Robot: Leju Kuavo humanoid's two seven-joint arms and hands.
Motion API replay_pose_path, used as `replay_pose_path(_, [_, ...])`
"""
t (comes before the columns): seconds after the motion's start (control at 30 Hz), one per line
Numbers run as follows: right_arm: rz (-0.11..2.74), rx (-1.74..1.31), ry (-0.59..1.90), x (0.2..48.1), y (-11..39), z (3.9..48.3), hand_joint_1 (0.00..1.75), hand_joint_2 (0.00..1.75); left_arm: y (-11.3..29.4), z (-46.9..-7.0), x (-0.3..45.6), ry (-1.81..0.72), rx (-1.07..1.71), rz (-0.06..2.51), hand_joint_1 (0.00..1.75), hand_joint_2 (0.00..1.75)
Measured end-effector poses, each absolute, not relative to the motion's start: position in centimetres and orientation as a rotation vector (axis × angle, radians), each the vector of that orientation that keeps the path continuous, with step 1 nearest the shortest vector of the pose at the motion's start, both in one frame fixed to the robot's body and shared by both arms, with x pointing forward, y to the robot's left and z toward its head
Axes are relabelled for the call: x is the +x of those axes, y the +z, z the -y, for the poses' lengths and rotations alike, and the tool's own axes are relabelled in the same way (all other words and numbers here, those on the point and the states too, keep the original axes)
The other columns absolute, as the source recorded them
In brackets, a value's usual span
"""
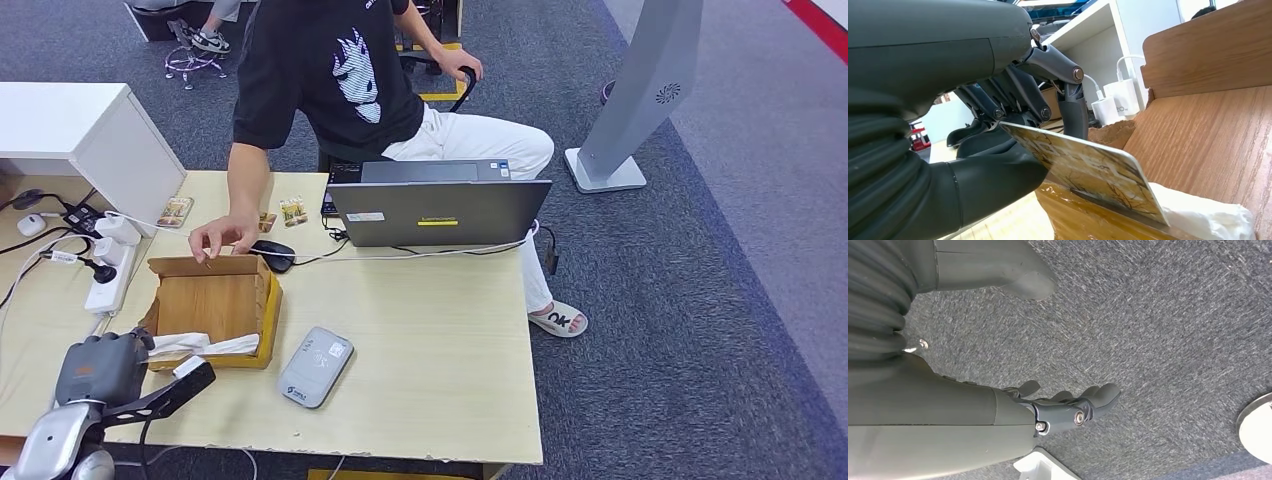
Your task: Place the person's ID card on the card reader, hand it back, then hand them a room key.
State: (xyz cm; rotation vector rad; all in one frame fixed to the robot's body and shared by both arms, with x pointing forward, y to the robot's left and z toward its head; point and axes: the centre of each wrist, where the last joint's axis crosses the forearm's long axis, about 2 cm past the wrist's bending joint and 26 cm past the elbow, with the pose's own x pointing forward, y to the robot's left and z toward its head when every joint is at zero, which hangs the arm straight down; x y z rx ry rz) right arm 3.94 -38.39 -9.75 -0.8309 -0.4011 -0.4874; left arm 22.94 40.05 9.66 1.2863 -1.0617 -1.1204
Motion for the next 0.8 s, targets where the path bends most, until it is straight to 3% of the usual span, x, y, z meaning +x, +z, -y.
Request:
replay_pose_path(0.13, [0.401,-0.83,-0.487,4.0,-9.8,38.4,0.0,1.75,9.7,-39.8,23.1,-1.127,1.282,1.072,1.58,1.75])
replay_pose_path(0.6, [0.404,-0.83,-0.487,4.0,-9.8,38.4,0.0,1.75,10.1,-40.0,23.6,-1.131,1.346,1.085,1.71,1.75])
replay_pose_path(0.8, [0.405,-0.839,-0.494,3.9,-9.8,38.4,0.0,1.75,14.6,-43.0,24.0,-1.007,1.53,1.191,1.75,1.75])
